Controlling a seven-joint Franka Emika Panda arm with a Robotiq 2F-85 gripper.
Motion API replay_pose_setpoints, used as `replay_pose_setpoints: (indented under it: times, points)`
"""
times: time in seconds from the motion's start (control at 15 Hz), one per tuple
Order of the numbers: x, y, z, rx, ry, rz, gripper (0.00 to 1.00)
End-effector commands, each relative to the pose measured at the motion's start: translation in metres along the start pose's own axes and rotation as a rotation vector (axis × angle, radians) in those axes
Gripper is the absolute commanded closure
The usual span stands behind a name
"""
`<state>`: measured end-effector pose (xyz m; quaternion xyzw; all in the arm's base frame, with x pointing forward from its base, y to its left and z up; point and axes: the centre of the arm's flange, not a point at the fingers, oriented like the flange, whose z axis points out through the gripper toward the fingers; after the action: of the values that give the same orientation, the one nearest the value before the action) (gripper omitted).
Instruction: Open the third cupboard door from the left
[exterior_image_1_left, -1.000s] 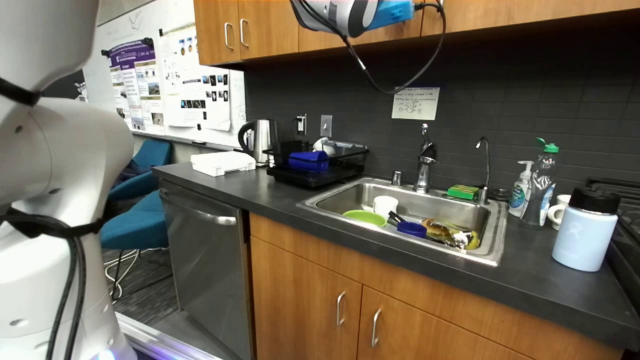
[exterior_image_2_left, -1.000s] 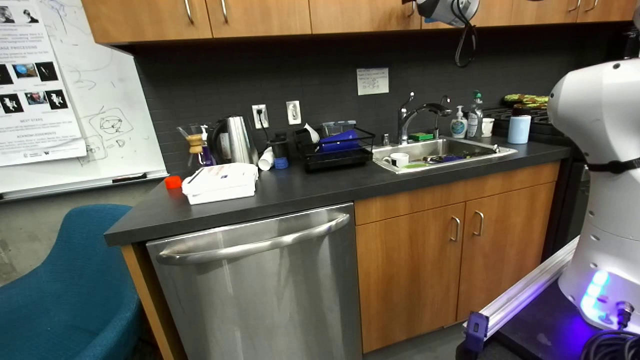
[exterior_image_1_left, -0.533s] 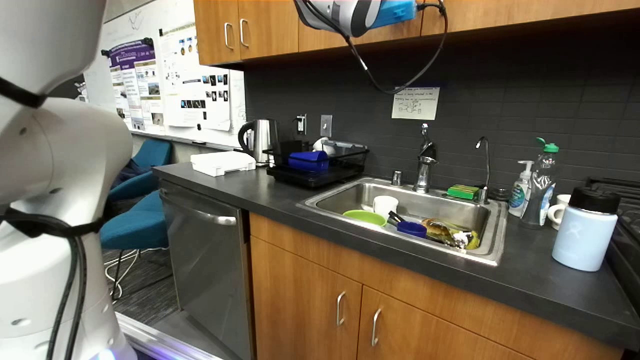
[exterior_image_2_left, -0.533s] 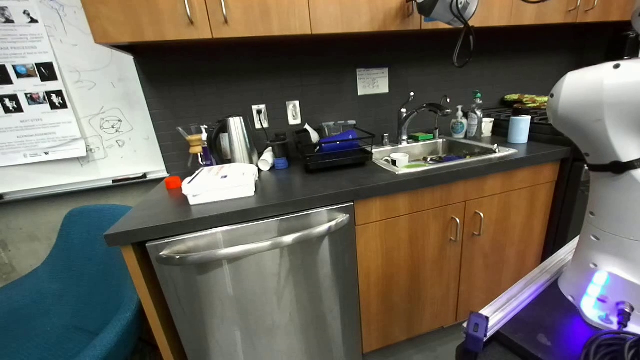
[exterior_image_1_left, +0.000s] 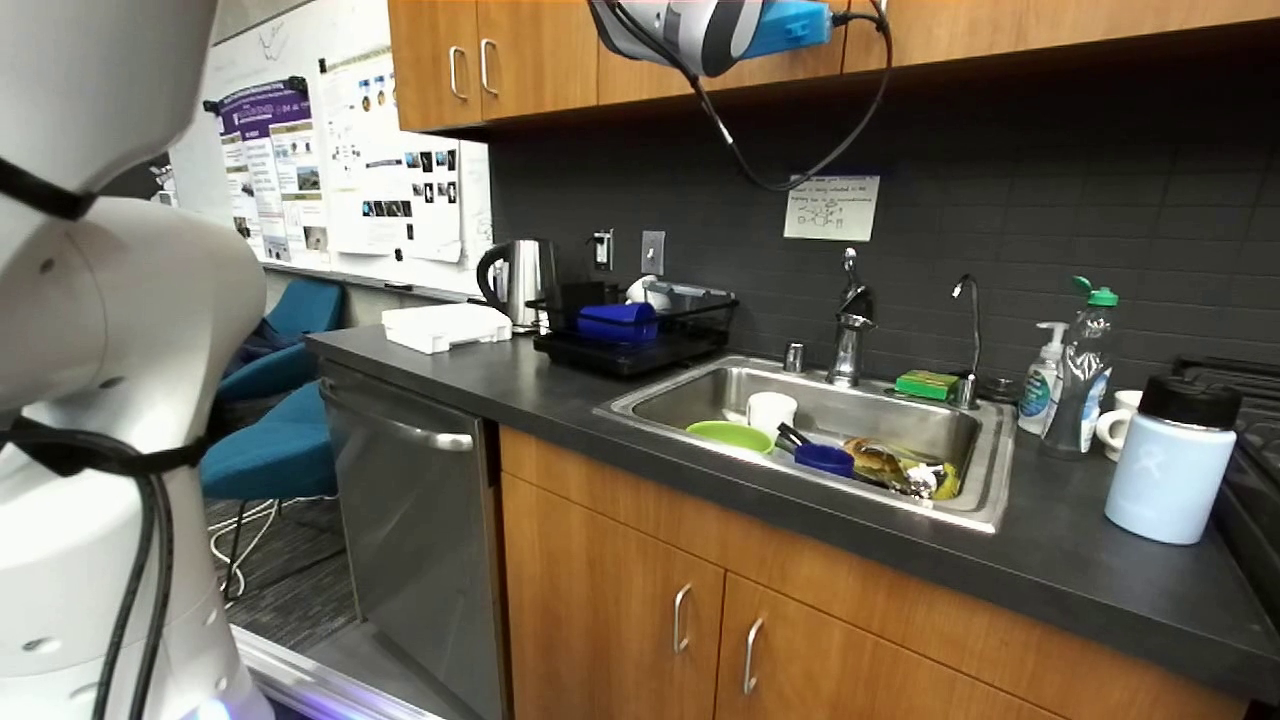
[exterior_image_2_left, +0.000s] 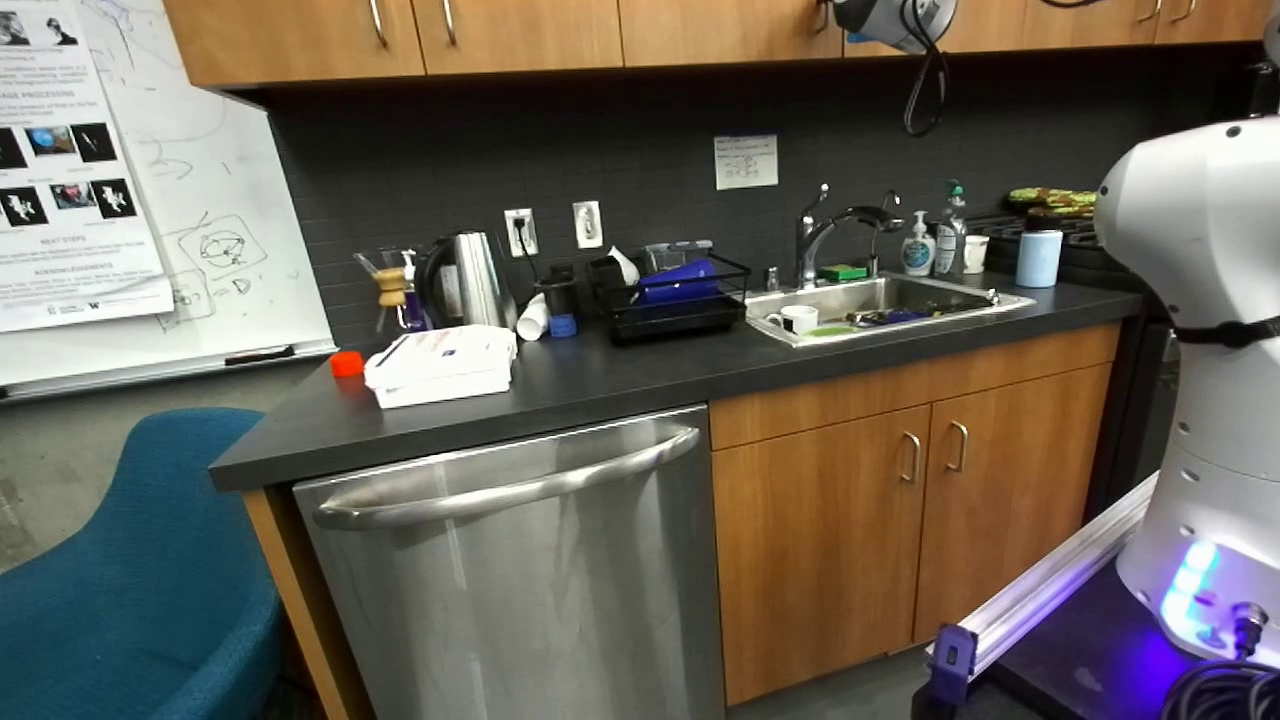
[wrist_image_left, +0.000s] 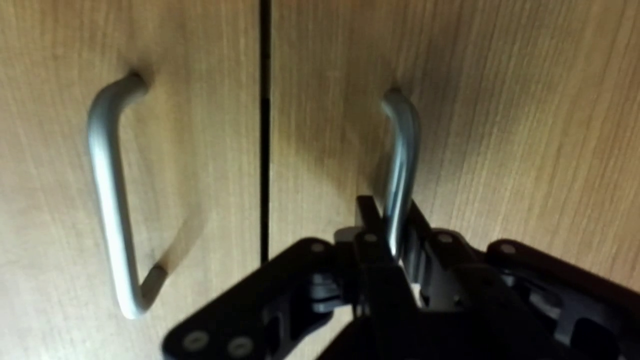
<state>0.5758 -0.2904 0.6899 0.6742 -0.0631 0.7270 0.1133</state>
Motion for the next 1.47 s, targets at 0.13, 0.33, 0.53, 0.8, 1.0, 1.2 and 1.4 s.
replay_pose_setpoints:
  times: [0.13, 0.33, 0.53, 0.8, 1.0, 1.2, 1.4]
  points:
    - [-0.022, 0.013, -0.040, -0.022, 0.006, -0.019, 0.97]
    - [-0.014, 0.019, -0.064, -0.013, 0.008, -0.023, 0.97]
    - [-0.008, 0.023, -0.085, -0.015, 0.006, -0.019, 0.97]
    - [-0.004, 0.023, -0.110, -0.021, -0.002, -0.024, 0.97]
    - [0.001, 0.014, -0.129, -0.013, -0.011, -0.026, 0.97]
    - [0.007, -0.001, -0.149, 0.005, -0.015, -0.032, 0.97]
    - [0.015, -0.024, -0.170, 0.023, -0.008, -0.041, 0.97]
